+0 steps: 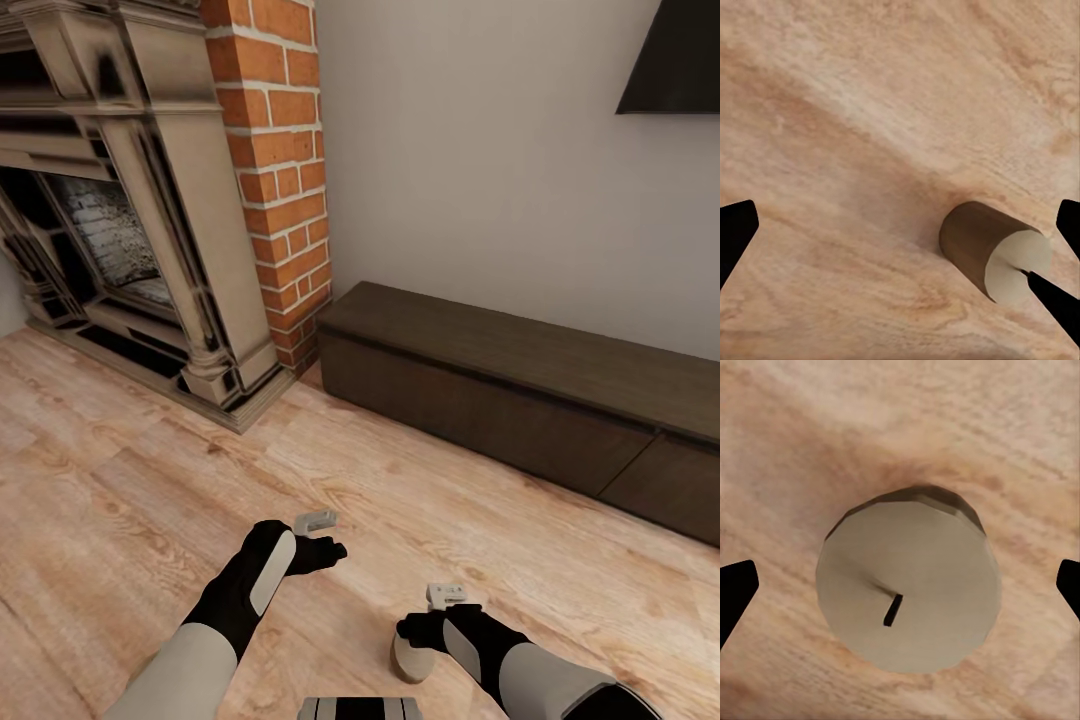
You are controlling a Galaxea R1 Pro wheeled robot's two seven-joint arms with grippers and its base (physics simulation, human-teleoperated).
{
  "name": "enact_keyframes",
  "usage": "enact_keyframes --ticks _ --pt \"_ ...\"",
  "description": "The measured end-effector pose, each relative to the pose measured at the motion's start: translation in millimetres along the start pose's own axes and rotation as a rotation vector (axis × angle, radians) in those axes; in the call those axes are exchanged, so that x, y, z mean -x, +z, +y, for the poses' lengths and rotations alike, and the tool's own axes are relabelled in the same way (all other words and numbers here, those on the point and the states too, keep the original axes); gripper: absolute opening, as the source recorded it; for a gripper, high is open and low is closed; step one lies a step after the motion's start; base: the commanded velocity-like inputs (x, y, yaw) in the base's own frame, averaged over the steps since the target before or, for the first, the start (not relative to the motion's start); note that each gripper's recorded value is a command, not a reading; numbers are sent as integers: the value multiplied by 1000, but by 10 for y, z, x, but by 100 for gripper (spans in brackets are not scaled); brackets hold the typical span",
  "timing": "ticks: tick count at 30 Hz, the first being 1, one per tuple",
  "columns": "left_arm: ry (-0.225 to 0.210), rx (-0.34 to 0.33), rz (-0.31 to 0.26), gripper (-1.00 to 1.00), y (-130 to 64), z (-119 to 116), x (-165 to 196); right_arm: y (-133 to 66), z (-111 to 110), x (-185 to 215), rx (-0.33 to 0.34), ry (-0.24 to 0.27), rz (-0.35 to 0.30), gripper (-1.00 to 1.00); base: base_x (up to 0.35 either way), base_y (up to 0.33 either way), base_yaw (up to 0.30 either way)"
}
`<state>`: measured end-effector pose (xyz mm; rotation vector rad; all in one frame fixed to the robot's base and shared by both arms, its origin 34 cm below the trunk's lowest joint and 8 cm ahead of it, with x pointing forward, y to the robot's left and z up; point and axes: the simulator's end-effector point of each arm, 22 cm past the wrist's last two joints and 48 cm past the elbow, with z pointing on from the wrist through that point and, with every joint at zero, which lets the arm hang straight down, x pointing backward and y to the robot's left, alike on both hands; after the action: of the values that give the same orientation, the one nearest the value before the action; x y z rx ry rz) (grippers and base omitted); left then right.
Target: Place each of the two pumpkins and all three candles from the living room inside a cabinet in the living room (use any cabinet), then make sure every cabinet is closed, and position the cauldron so it is next to a table in the living room.
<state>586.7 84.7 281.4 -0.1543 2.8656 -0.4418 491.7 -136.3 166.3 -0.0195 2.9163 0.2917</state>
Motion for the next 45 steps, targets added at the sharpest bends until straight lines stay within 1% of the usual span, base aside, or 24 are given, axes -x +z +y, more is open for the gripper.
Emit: enact_keyframes --ticks 6,24,36,45 --pt "1 0 0 100 0 -1 -1 0 3 -7 0 -1 4 100 1 0 0" --pt "-19 10 70 100 312 128 -255 244 -49 -328 -1 12 76 100 0 0 0" --pt "-20 10 70 100 311 132 -255 244 -48 -329 -1 12 76 100 1 1 0" --pt "-20 10 70 100 311 132 -255 244 -50 -334 -1 13 77 100 61 87 0"
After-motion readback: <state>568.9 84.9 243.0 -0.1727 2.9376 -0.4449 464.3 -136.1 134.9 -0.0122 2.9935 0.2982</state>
